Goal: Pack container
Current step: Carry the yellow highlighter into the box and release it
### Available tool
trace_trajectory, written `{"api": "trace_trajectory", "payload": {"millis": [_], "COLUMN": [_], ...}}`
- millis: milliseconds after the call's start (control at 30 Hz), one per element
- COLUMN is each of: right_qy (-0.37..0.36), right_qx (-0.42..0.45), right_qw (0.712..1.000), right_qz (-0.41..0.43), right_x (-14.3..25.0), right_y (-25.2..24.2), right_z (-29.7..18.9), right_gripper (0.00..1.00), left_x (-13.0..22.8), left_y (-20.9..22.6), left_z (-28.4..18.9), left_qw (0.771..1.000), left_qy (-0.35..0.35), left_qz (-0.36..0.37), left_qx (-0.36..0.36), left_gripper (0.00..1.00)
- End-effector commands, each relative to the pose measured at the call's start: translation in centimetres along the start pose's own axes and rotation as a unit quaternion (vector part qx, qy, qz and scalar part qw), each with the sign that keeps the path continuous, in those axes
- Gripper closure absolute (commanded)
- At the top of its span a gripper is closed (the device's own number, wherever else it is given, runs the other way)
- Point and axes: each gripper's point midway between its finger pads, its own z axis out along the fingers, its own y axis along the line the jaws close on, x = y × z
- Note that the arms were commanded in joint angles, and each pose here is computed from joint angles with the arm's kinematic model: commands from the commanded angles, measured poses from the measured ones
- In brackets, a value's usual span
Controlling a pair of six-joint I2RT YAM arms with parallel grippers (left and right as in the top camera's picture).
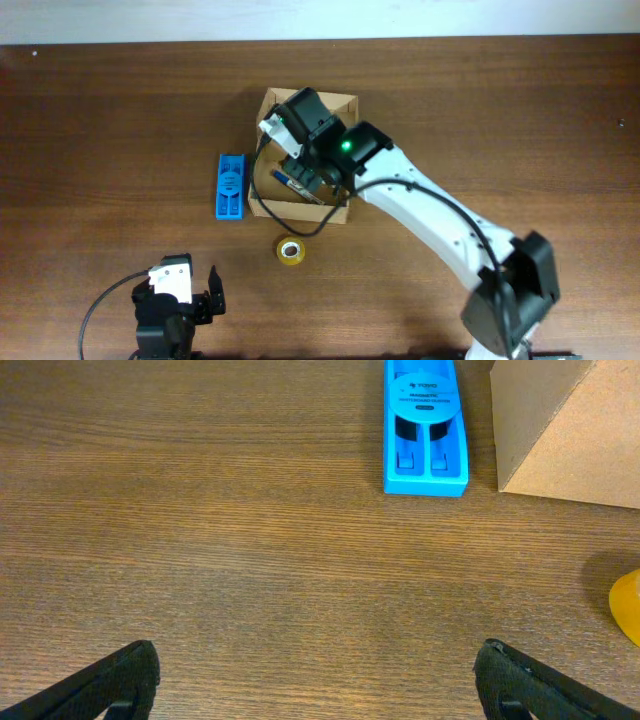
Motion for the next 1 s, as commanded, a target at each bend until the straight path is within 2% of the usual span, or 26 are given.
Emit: {"api": "trace_trajectory", "payload": {"millis": [0,267,333,433,567,767,867,967], "right_qy": [0.033,0.087,0.086,0.082,0.083,0.054,0.022,0.008], "right_qx": [-0.018,-0.034,-0.034,-0.032,-0.027,-0.019,-0.013,-0.009], "right_qw": [0.999,0.995,0.995,0.996,0.996,0.998,0.999,1.000], "right_qz": [-0.024,-0.029,-0.029,-0.029,-0.029,-0.026,-0.023,-0.022], "right_x": [1.1,3.7,3.6,3.4,3.4,1.5,-0.5,-1.0], "right_y": [1.1,2.2,2.2,2.1,1.9,1.2,0.5,0.1], "right_z": [3.3,7.5,7.6,7.6,7.6,5.5,2.3,0.1], "right_gripper": [0.76,0.76,0.71,0.58,0.57,0.57,0.56,0.50], "left_x": [0.1,0.1,0.1,0.1,0.1,0.1,0.1,0.1], "left_y": [0.1,0.1,0.1,0.1,0.1,0.1,0.1,0.1], "left_z": [0.1,0.1,0.1,0.1,0.1,0.1,0.1,0.1], "left_qw": [1.000,1.000,1.000,1.000,1.000,1.000,1.000,1.000], "left_qy": [0.000,0.000,0.000,0.000,0.000,0.000,0.000,0.000], "left_qz": [0.010,0.010,0.010,0.010,0.011,0.010,0.010,0.010], "left_qx": [-0.002,-0.002,-0.003,-0.003,-0.003,-0.002,-0.002,-0.002], "left_gripper": [0.01,0.00,0.00,0.01,0.01,0.00,0.00,0.00]}}
